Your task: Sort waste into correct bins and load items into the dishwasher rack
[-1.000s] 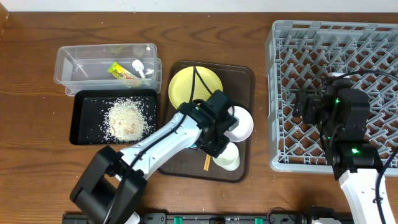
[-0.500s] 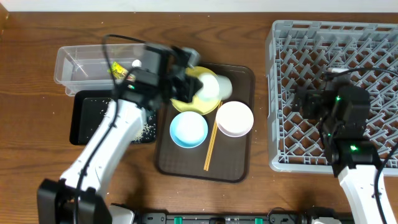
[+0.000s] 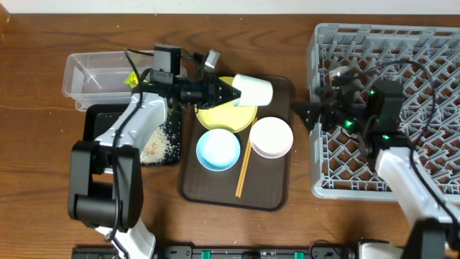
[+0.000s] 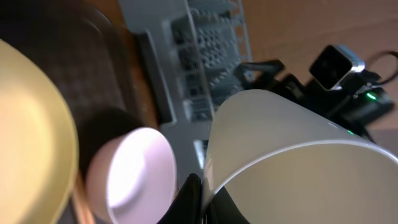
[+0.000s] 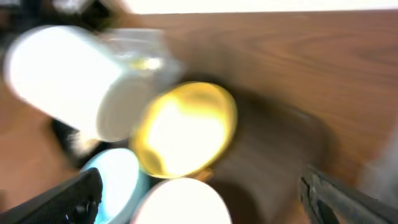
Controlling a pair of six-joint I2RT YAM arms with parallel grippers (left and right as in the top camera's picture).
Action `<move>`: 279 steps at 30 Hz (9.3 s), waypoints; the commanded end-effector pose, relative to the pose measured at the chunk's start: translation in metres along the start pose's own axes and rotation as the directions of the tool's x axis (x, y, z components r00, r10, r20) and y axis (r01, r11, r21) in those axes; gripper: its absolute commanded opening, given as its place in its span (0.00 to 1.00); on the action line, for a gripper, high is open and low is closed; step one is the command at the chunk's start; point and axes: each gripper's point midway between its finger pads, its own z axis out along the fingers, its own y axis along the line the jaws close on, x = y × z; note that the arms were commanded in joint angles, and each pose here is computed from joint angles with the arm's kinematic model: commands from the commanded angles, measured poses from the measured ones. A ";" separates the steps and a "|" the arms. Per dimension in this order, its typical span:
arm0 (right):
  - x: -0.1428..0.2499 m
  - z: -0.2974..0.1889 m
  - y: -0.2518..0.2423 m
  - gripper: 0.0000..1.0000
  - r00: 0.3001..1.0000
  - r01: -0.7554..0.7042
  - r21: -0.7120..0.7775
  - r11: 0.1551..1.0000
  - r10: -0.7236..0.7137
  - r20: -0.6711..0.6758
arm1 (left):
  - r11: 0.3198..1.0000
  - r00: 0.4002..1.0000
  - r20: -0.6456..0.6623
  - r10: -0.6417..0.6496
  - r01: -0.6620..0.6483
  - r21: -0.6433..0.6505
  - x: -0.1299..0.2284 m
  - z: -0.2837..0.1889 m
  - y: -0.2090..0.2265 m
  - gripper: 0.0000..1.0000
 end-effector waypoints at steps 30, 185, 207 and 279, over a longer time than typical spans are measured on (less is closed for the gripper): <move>0.007 0.007 0.077 0.98 0.990 0.134 -0.524 0.841 -0.132 0.041 | 0.983 0.985 -0.173 0.024 0.008 0.182 0.033 0.042 -0.056 0.06; -0.023 -0.019 -0.040 0.82 0.888 0.106 0.499 0.860 0.143 -0.436 | 0.326 0.968 0.252 -0.015 0.243 -0.914 0.053 -0.166 0.070 0.56; 0.121 0.059 -0.047 0.27 0.587 0.236 0.404 0.884 0.202 -0.784 | 0.326 0.968 0.252 -0.014 0.242 -0.914 0.052 -0.165 0.070 0.61; -0.080 -0.036 -0.208 0.01 0.889 0.457 0.889 -0.041 0.059 -0.454 | 0.324 0.968 0.249 -0.021 0.242 -0.915 0.055 -0.165 0.071 0.61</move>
